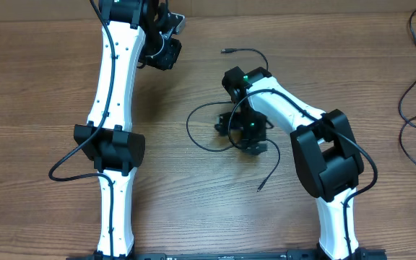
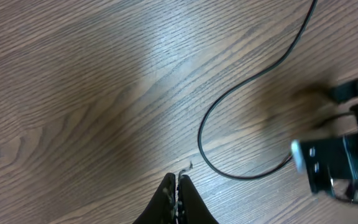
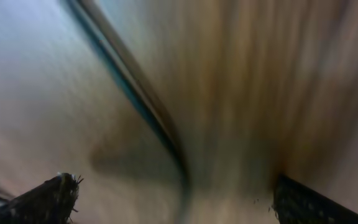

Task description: Untangle cables

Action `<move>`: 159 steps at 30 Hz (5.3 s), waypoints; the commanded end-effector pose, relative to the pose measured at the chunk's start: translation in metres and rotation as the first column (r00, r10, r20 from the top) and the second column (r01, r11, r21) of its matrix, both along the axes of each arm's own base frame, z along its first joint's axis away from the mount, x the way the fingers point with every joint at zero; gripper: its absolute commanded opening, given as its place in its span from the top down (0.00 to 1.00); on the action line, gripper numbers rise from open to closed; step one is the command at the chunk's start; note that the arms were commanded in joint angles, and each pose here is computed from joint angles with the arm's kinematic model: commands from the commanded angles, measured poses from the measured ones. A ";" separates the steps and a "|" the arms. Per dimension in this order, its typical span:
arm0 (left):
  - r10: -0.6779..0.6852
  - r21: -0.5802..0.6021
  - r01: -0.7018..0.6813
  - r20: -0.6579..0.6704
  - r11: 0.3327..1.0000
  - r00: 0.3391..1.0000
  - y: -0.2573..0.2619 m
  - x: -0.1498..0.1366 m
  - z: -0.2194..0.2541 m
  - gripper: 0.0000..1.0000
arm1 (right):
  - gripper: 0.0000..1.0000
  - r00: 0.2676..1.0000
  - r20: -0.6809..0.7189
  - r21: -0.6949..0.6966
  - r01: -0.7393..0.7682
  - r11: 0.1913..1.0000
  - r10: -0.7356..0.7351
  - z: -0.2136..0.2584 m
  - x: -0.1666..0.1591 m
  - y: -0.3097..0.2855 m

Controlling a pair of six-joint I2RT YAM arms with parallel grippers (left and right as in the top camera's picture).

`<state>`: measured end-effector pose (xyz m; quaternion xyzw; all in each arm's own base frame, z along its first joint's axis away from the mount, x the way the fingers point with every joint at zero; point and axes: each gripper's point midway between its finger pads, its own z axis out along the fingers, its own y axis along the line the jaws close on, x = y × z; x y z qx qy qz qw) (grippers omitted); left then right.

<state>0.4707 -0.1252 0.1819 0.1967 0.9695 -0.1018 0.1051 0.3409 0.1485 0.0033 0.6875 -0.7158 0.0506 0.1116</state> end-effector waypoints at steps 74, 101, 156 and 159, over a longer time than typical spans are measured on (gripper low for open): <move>-0.017 -0.001 0.017 0.018 1.000 1.000 -0.001 -0.003 0.008 0.96 | 0.96 0.819 -0.385 0.291 0.545 0.786 -0.425 -0.086 -0.078 0.069; -0.017 -0.001 0.017 0.018 1.000 1.000 -0.001 -0.003 0.008 0.96 | 0.96 0.868 -0.329 0.576 0.497 0.649 -0.372 0.049 0.030 0.076; -0.006 0.392 0.045 -0.100 0.919 0.995 -0.043 -0.007 -0.168 0.44 | 0.00 0.045 0.119 0.700 0.704 0.116 -0.992 0.250 0.168 -0.090; -0.005 0.320 0.050 -0.140 0.946 0.990 -0.050 -0.013 -0.176 0.45 | 0.00 0.045 0.119 0.700 0.705 0.116 -0.992 0.250 0.168 -0.090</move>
